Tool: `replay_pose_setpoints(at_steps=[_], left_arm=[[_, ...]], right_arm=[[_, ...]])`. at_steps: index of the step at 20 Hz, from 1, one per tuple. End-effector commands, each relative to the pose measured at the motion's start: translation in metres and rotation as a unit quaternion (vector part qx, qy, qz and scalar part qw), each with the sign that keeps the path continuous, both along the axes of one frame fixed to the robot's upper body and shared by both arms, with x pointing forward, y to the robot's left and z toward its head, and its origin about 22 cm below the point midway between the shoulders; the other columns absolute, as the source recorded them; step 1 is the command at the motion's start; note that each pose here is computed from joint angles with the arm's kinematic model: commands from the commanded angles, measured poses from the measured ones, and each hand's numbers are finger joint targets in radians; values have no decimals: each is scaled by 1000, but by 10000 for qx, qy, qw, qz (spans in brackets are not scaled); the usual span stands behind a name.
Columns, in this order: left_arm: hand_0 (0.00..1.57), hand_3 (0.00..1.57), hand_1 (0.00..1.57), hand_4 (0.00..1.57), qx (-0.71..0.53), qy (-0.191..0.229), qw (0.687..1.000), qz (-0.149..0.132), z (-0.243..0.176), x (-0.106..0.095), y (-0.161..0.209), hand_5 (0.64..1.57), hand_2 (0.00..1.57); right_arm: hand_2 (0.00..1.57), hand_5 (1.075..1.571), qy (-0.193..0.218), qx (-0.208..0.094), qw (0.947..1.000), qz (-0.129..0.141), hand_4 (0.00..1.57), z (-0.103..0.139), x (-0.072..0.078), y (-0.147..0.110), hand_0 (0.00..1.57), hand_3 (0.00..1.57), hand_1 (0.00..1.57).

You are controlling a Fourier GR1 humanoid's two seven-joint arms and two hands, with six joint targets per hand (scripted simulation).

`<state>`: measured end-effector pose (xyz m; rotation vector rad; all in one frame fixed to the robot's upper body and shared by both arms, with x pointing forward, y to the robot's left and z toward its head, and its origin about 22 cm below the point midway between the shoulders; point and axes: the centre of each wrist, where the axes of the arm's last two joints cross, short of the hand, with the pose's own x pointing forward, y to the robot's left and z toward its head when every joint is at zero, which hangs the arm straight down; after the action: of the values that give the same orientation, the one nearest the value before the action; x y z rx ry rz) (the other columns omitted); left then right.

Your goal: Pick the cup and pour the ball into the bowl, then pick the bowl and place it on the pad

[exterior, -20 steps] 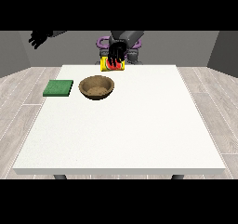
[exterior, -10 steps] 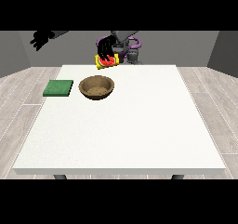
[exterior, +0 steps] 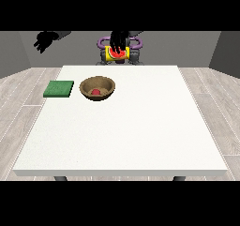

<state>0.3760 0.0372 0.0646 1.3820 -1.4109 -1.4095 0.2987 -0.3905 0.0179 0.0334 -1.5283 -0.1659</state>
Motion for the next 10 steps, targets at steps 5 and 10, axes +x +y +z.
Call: replay_pose_setpoints(at_steps=[5, 10], left_arm=[[423, 14, 423, 1223, -4066, -118, 9135, 75, 68, 23, 68, 1537, 143], [0, 0, 0, 1092, -6093, 242, 7917, -366, 113, 28, 106, 1571, 0]], right_arm=[[0, 1558, -131, -19, 9983, -565, 780, 4, 2, -1, 0, 106, 0], [0, 1555, 63, -50, 9961, -877, 783, -9, -2, 2, 0, 0, 0]])
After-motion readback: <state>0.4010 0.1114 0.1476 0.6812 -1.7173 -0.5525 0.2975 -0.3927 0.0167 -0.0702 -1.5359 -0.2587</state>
